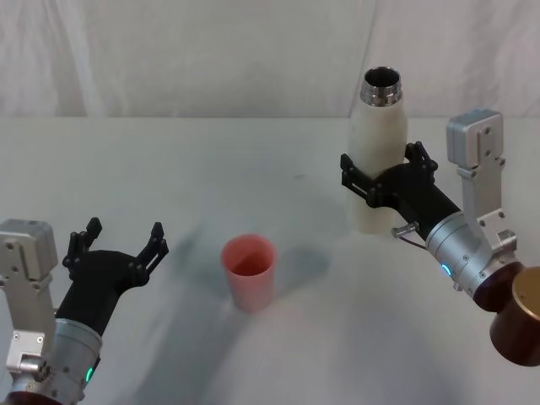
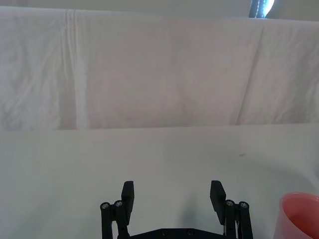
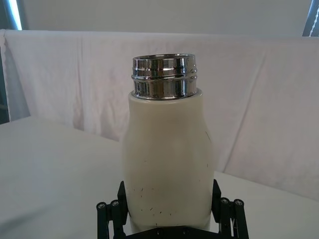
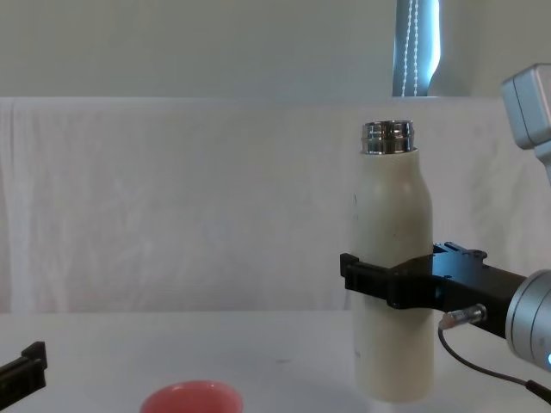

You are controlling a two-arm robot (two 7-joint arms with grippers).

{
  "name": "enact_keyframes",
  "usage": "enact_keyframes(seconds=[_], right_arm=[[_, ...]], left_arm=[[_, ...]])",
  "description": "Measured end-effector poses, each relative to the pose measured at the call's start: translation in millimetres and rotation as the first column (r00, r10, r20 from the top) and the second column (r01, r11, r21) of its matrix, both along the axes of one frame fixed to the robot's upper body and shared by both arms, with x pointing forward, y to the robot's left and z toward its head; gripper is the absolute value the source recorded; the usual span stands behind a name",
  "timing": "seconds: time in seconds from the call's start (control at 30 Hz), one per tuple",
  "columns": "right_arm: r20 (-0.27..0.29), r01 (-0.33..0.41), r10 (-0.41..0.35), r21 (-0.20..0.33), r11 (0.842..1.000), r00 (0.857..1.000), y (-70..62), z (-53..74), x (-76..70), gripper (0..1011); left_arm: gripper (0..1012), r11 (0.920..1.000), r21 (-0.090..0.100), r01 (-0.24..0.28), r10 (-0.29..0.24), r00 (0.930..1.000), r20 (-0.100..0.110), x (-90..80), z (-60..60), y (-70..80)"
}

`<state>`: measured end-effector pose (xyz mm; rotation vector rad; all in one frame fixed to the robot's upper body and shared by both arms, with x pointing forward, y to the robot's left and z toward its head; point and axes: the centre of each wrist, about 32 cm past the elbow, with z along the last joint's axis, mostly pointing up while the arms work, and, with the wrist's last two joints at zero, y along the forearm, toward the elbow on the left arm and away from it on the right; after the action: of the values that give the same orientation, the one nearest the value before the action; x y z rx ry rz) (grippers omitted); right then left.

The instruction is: Grasp the thermos with one hand and pour water into the cup lid.

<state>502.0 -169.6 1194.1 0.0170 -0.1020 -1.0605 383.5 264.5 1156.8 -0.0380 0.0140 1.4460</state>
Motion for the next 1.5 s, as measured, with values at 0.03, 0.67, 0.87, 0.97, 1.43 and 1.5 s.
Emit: enact_keyframes(seconds=[0.03,0.67,0.87,0.97,1.43,1.5], right_arm=[[0.001,0.000,0.000,-0.003,1.000,1.000,0.2,0.0,-0.1,955],[0.114,0.019,0.009,-0.238,0.971,0.993,5.2,2.6,-6.9,955],[0.177,0.050,0.013,-0.346,0.937,0.984,12.4,-1.4,-11.4,955],[0.211,0.070,0.017,-0.396,0.915,0.977,15.8,-3.4,-13.7,955],[0.322,0.147,0.044,-0.544,0.826,0.946,23.8,-12.1,-20.2,955],[0.337,0.158,0.051,-0.564,0.811,0.940,23.7,-14.2,-21.5,955]], left_arm=[[1001,1.0000,0.000,0.000,0.000,1.0000,0.000,0.0,0.0,0.0],[1001,1.0000,0.000,0.000,0.000,1.0000,0.000,0.0,0.0,0.0],[1001,1.0000,0.000,0.000,0.000,1.0000,0.000,0.0,0.0,0.0],[1001,1.0000,0.000,0.000,0.000,1.0000,0.000,0.0,0.0,0.0],[1001,1.0000,0.000,0.000,0.000,1.0000,0.000,0.0,0.0,0.0],[1001,1.0000,0.000,0.000,0.000,1.0000,0.000,0.0,0.0,0.0]])
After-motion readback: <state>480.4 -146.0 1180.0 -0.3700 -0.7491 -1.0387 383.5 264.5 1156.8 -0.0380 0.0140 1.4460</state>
